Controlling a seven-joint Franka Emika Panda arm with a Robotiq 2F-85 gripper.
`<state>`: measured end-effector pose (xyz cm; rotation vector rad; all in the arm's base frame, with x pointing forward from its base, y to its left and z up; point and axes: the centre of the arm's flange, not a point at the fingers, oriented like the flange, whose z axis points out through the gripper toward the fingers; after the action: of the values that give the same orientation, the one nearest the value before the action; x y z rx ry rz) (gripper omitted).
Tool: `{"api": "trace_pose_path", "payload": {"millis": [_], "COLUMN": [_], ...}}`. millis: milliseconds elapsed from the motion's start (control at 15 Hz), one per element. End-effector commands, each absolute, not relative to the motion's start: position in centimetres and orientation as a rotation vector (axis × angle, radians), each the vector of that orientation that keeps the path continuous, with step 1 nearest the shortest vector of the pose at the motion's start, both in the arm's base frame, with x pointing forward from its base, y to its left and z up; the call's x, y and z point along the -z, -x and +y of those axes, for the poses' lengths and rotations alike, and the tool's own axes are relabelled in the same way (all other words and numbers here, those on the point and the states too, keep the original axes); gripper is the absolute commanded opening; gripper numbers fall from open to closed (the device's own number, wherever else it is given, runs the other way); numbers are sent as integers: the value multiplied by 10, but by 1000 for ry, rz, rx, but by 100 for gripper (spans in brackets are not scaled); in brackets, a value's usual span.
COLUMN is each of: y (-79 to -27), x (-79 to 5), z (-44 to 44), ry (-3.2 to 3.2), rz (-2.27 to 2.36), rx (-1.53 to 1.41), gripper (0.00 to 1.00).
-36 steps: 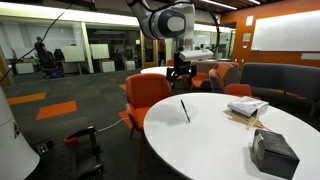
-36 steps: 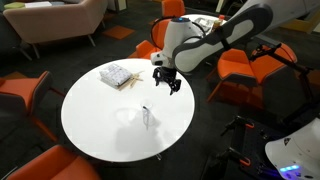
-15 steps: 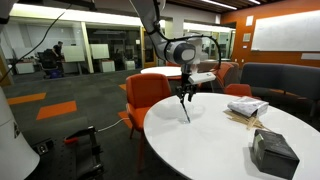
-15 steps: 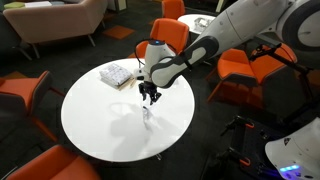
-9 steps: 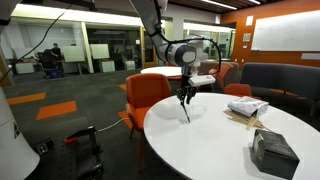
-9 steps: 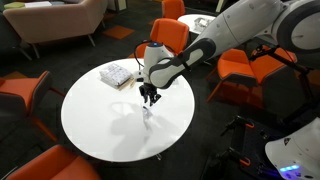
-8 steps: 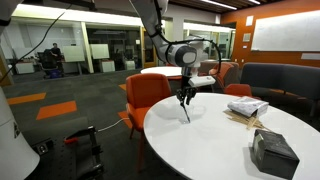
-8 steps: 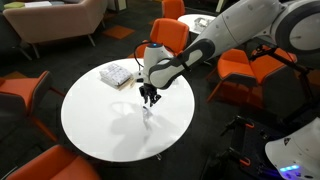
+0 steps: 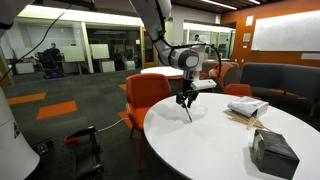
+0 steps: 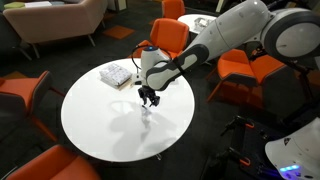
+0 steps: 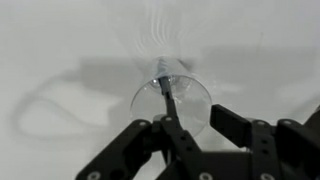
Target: Put the pen in the cup on the table
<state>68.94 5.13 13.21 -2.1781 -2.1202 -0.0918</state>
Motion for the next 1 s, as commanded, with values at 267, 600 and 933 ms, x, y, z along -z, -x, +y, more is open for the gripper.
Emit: {"api": "trace_pose_path", "payload": {"millis": [267,600,933], "y": [-703,-707,-711], "x": [-150,-154,-141], "z": [52,50,52], "ry": [2166,2169,2148], "rz": [-2126,-2124,-2132], "rx": [111,120,100], "gripper": [33,33,21]}}
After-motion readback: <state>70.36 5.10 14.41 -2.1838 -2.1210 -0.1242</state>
